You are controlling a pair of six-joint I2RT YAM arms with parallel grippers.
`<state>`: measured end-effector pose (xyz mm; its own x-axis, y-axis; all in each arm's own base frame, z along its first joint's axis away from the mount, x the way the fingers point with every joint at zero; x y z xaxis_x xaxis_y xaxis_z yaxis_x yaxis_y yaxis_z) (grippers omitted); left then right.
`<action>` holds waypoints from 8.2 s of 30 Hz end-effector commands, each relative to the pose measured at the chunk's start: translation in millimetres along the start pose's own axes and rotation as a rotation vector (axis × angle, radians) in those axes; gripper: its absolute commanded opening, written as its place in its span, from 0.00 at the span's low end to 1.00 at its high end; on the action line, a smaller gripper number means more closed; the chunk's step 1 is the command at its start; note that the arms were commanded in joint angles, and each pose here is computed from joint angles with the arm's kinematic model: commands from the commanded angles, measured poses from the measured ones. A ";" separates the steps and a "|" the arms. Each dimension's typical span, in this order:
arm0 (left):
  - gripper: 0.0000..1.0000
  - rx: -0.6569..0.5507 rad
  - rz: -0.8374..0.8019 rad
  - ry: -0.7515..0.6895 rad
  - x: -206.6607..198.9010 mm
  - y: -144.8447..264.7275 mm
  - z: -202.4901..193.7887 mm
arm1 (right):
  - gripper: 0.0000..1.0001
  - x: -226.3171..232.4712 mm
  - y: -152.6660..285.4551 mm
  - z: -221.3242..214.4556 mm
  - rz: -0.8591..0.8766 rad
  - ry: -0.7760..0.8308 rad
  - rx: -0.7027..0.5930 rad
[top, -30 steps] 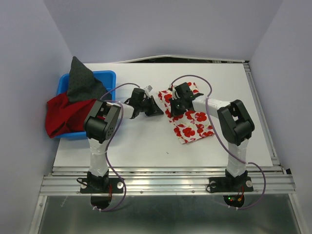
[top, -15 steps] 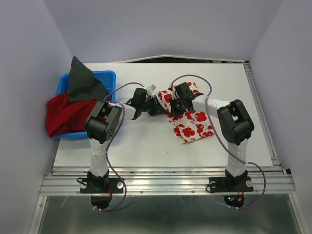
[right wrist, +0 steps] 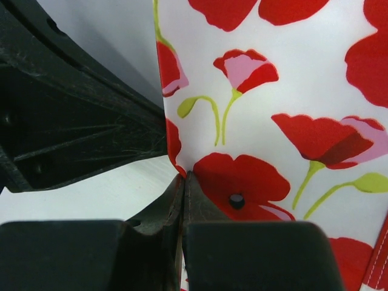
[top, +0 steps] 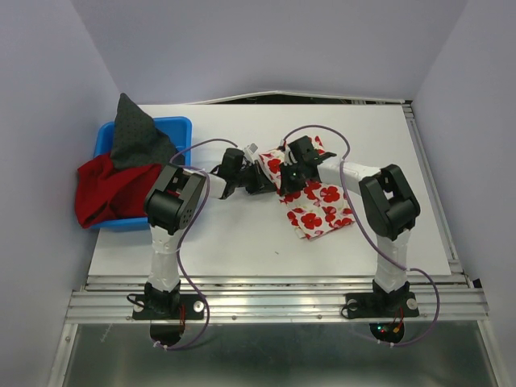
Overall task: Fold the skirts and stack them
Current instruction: Fold the skirt
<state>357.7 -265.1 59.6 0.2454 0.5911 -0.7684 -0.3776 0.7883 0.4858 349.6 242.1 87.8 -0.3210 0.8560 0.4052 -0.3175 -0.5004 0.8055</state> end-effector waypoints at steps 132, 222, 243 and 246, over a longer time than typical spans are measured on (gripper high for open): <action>0.98 0.034 0.233 -1.948 -76.9 148.6 -86.9 | 0.27 -110.2 -30.4 -48.7 0.422 -0.350 0.254; 0.69 0.341 0.241 -2.028 -54.8 44.3 -143.9 | 0.18 -97.2 -73.8 -79.5 0.079 -0.160 0.429; 0.00 0.446 -0.080 -1.717 -115.0 77.6 -127.3 | 0.18 -76.4 -67.7 -98.5 0.072 -0.043 0.453; 0.00 0.445 -0.099 -1.670 -126.8 80.2 -107.6 | 0.18 -70.5 -66.7 -104.4 0.070 -0.025 0.464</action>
<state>198.9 -287.2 109.2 0.9155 -0.1762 0.3616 -0.2116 0.5537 0.8054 321.1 236.2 51.0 -0.1862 0.5446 0.8178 0.1856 -0.7979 0.5736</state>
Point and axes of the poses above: each gripper's point midway between its finger pads, its own y axis back along the fingers, its own x axis along the line the jaws close on, z = x × y, the point moved 7 cm from there along y, back along the fingers, and after that the axes turned 5 degrees about -y, right-handed, at the moved point
